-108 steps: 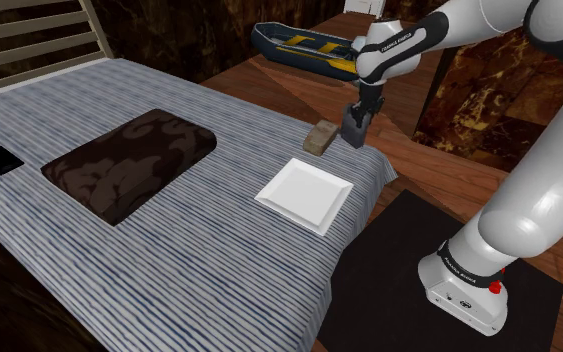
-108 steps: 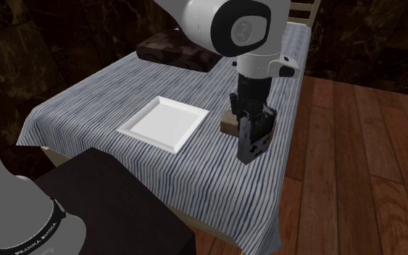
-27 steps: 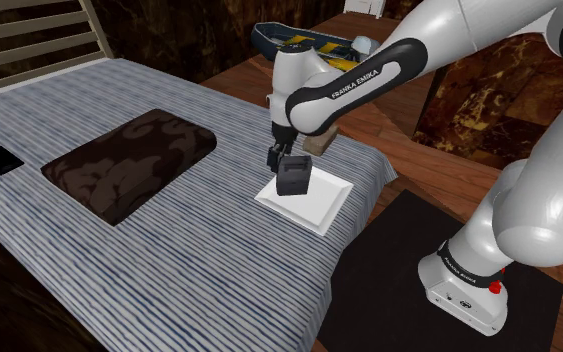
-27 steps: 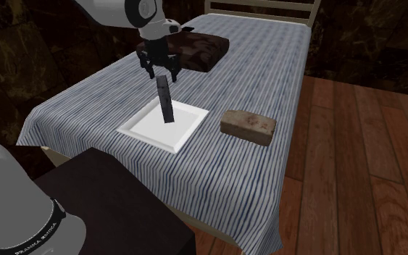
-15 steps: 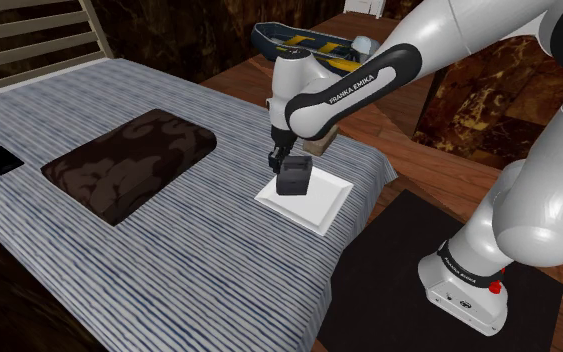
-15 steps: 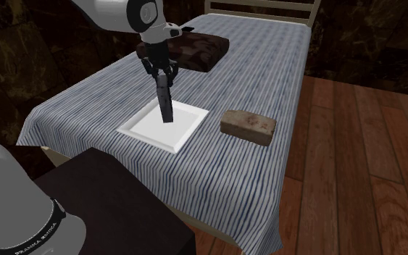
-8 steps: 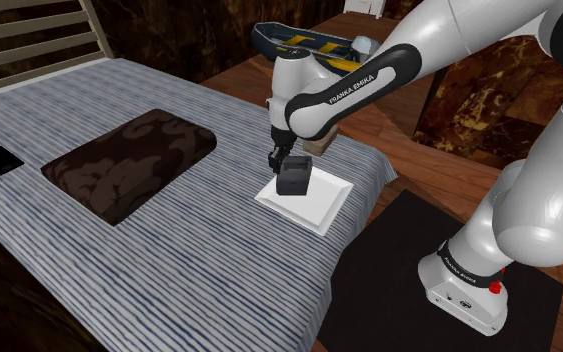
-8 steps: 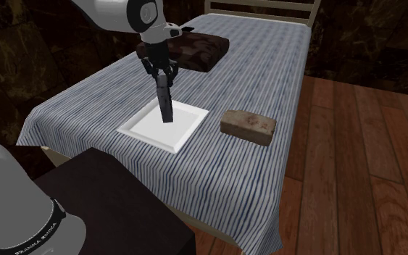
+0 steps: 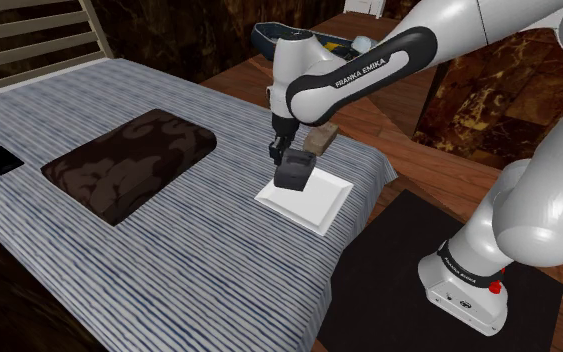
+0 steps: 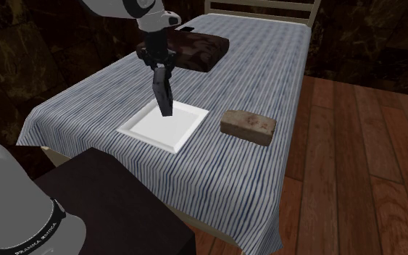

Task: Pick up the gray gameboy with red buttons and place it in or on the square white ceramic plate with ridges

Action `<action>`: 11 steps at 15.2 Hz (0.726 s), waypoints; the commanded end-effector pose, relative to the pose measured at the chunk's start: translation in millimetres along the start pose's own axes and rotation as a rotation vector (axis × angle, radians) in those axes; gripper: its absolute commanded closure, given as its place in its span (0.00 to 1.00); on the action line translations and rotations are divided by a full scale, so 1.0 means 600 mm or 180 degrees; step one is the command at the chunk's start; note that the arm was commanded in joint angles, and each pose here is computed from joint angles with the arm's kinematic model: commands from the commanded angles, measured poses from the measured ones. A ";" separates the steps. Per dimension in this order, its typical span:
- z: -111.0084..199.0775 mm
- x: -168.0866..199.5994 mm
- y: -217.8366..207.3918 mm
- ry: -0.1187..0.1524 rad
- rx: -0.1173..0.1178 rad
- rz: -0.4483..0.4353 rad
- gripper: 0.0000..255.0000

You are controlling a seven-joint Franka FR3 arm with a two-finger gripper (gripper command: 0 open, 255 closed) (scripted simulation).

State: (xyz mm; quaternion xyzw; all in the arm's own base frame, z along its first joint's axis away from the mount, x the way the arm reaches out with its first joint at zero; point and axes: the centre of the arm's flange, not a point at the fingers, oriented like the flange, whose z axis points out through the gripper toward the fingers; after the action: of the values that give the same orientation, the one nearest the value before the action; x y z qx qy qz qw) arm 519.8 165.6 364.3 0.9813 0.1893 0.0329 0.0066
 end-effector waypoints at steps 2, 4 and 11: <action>-0.027 0.003 0.001 0.0001 0.0000 0.0000 1.00; -0.044 0.004 0.001 0.0001 0.0000 0.0000 1.00; -0.118 -0.019 0.012 0.0001 0.0000 0.0000 1.00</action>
State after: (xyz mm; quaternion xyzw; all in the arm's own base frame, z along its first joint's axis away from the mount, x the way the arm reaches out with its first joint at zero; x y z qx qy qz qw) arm 510.6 157.9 428.2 0.9814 0.1891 0.0327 0.0066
